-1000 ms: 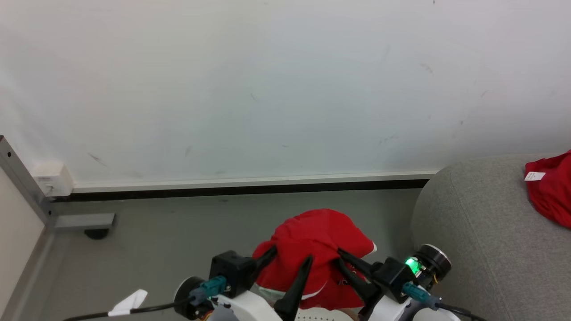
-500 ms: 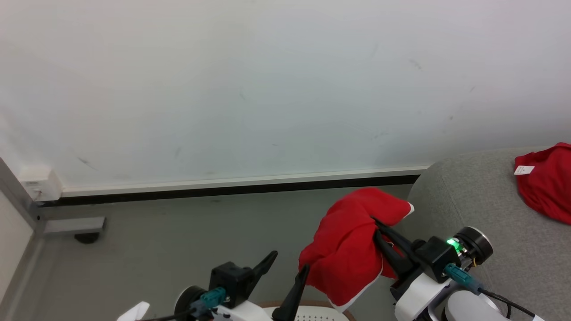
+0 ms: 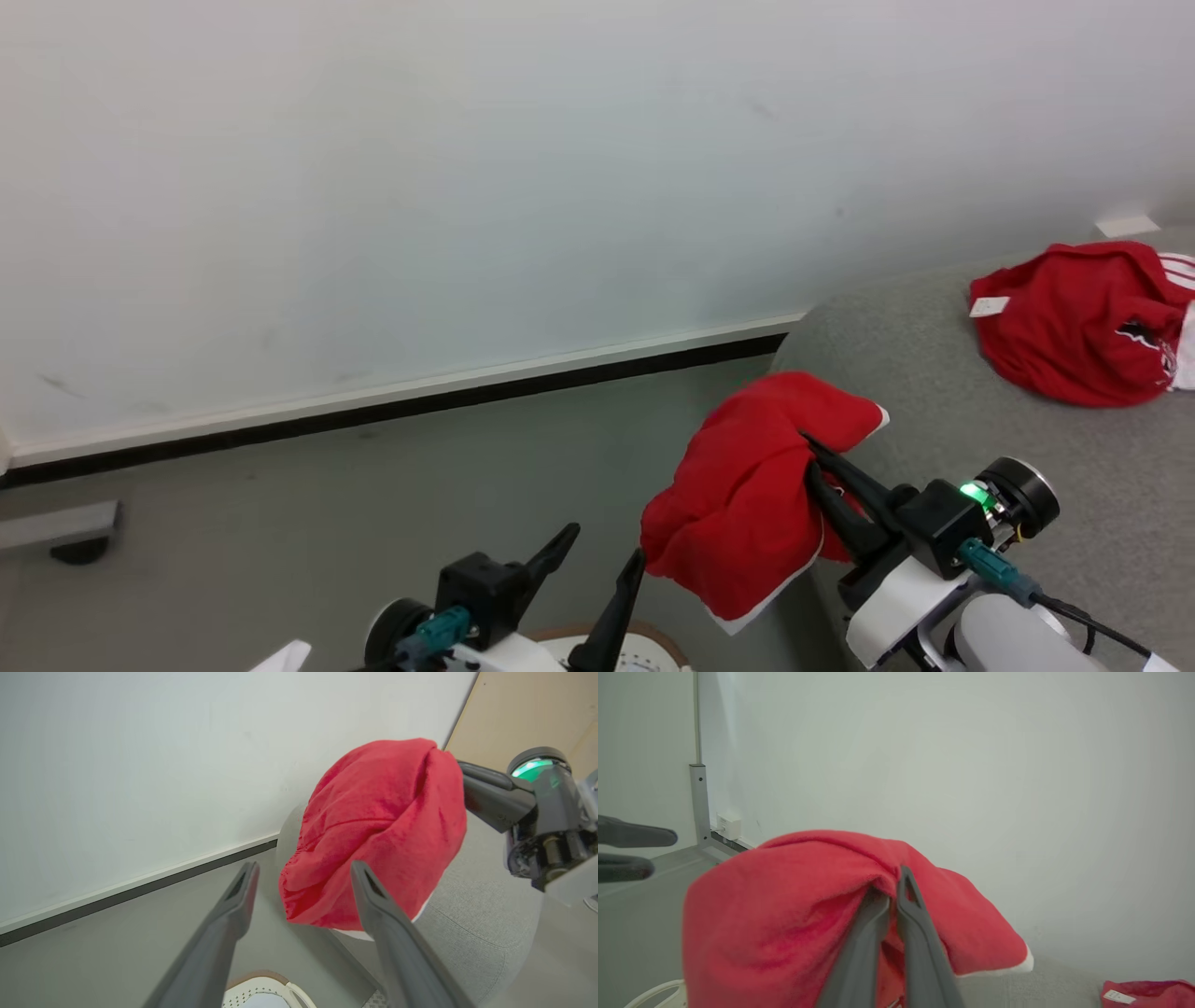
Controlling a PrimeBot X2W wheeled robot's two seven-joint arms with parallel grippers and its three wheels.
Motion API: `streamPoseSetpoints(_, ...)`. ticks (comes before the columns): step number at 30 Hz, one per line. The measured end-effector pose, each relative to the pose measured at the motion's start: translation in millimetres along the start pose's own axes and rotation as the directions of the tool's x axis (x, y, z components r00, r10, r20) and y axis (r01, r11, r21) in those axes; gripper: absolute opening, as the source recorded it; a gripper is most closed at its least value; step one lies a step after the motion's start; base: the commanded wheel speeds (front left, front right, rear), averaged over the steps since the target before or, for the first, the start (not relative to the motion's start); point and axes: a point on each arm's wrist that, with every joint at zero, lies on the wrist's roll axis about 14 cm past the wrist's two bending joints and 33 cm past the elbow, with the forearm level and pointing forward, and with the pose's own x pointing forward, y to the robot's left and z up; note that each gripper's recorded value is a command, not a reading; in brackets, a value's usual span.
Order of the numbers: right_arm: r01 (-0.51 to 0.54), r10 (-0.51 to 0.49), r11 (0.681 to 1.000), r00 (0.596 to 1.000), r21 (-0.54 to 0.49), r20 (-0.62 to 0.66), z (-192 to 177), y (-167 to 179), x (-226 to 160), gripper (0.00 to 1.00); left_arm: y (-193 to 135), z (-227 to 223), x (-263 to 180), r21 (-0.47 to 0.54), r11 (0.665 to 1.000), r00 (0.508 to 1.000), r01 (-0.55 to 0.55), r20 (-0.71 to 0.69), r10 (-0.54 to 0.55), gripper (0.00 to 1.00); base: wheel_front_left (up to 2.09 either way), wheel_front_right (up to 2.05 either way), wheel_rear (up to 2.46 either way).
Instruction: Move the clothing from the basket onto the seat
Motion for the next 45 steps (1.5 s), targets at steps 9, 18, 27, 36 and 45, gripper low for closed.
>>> streamPoseSetpoints(9,0.202,-0.202,0.979,0.979,-0.031,-0.021,-0.2,-60.8,-47.5,0.00,-49.0,-2.5,36.0,-0.002,0.982,0.982,0.190,-0.005,-0.190,1.00,0.00,0.00,0.00)
streamPoseSetpoints(18,0.439,-0.444,0.894,0.894,-0.084,-0.057,-6.2,-128.1,-114.0,0.00,-110.3,-7.1,66.6,-0.034,0.907,0.908,0.419,-0.007,-0.419,1.00,0.00,0.00,0.00)
streamPoseSetpoints(27,0.523,-0.529,0.848,0.845,-0.085,-0.080,-14.3,-142.6,-139.5,0.00,-120.3,-18.7,77.3,-0.065,0.884,0.885,0.463,-0.021,-0.465,1.00,0.00,0.00,0.00)
streamPoseSetpoints(36,0.646,-0.647,0.762,0.762,-0.042,-0.014,7.0,-205.2,-127.3,0.00,-105.1,-13.6,101.4,-0.041,0.883,0.884,0.468,-0.001,-0.468,1.00,0.00,0.00,0.00)
streamPoseSetpoints(45,0.771,-0.765,0.625,0.636,-0.122,0.103,27.4,-328.3,-67.6,0.00,-34.3,-24.5,156.5,-0.016,0.902,0.901,0.432,0.052,-0.431,1.00,0.00,0.00,0.00)
